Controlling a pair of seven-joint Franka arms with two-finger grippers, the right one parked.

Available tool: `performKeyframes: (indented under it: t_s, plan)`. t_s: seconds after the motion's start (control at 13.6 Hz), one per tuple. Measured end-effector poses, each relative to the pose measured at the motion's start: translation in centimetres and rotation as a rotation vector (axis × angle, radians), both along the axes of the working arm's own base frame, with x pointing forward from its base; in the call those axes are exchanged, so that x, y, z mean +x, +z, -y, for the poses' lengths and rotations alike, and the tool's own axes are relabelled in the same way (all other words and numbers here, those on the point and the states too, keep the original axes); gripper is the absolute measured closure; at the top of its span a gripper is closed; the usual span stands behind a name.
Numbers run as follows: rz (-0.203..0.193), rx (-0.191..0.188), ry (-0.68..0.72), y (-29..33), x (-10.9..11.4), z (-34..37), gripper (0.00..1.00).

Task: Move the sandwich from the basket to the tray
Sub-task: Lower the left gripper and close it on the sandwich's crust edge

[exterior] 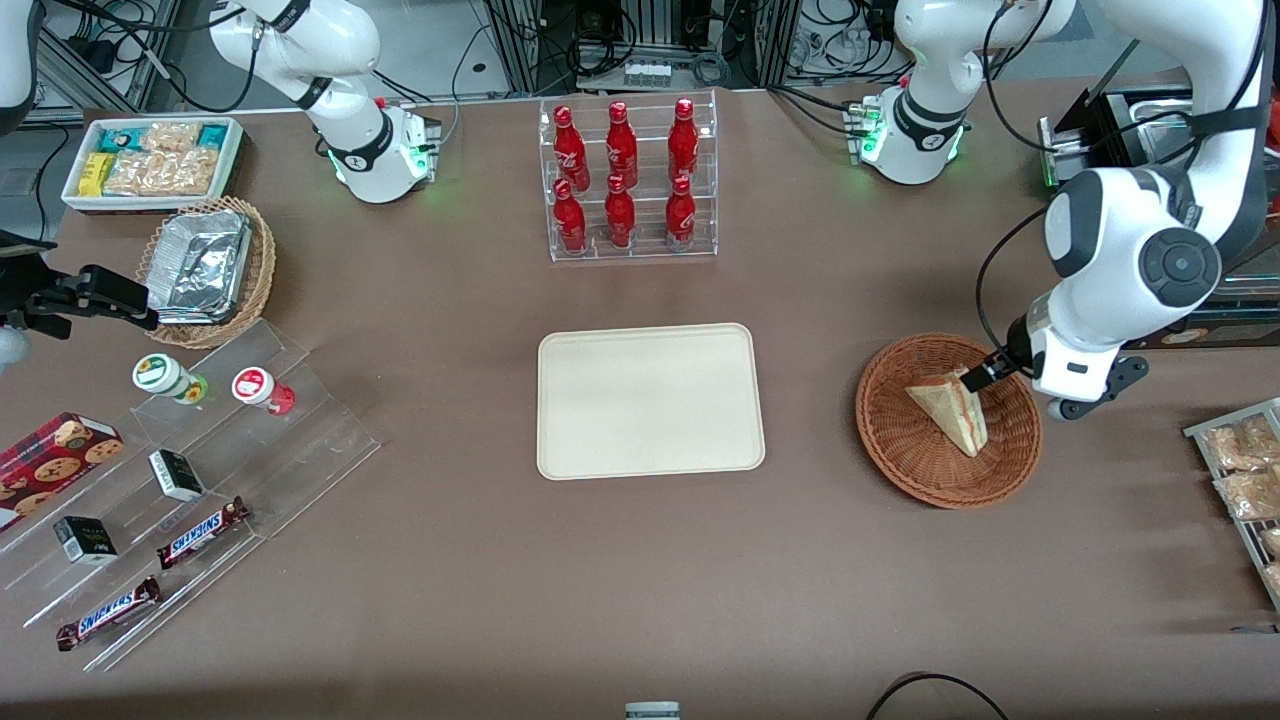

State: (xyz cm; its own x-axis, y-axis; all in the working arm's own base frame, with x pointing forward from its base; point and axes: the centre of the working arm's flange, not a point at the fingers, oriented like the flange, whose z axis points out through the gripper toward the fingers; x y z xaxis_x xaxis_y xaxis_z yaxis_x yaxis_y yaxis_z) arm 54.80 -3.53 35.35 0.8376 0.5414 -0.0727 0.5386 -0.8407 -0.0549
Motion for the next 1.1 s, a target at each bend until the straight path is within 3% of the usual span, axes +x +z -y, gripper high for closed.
performKeyframes:
  t_s: [0.37, 1.1]
  plan:
    - [0.045, -0.003, 0.077, -2.6, 0.1, 0.1, 0.0]
    - [0.024, -0.009, 0.066, -6.4, -0.2, 1.2, 0.0]
